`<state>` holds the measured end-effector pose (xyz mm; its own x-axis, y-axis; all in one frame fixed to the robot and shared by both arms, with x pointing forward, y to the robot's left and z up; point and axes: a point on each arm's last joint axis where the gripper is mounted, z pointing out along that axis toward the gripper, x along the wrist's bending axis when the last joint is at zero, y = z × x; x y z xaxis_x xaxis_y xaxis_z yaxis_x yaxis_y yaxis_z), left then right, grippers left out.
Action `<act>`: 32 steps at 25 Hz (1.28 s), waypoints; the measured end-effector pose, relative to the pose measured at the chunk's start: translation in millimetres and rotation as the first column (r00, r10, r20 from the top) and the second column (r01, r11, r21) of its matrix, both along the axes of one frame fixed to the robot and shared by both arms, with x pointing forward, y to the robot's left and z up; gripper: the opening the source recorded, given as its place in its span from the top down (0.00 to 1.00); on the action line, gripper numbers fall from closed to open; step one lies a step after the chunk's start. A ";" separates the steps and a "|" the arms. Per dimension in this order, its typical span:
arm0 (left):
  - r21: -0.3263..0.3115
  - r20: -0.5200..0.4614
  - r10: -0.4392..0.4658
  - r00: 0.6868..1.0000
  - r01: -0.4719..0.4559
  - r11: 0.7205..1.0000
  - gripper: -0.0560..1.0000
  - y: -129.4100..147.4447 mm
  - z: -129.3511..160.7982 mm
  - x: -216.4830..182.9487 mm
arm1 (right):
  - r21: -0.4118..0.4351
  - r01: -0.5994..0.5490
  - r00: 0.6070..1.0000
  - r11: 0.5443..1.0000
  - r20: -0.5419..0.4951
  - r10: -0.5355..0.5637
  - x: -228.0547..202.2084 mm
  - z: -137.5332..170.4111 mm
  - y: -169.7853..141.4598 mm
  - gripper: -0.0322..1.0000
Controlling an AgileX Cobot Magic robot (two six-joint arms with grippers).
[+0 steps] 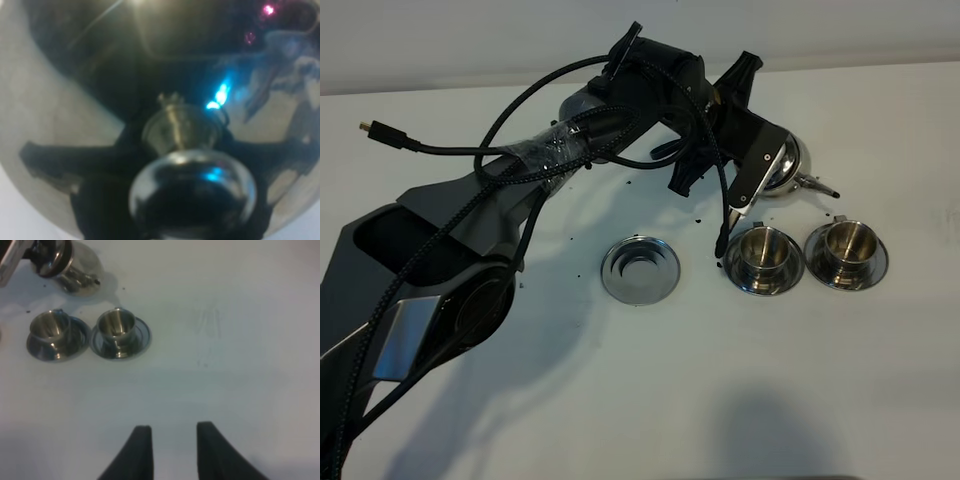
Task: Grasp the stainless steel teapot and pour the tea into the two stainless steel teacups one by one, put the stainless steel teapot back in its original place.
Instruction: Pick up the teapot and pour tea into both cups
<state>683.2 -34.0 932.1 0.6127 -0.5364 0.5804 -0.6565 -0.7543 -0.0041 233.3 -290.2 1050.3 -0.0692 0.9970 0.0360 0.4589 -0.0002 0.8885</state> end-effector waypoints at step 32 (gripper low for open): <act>0.133 0.275 -0.283 0.919 0.256 0.958 0.74 -25.5 10.1 -4.9 | 0.001 0.000 1.000 1.000 0.000 0.000 0.0 0.0 0.0 0.76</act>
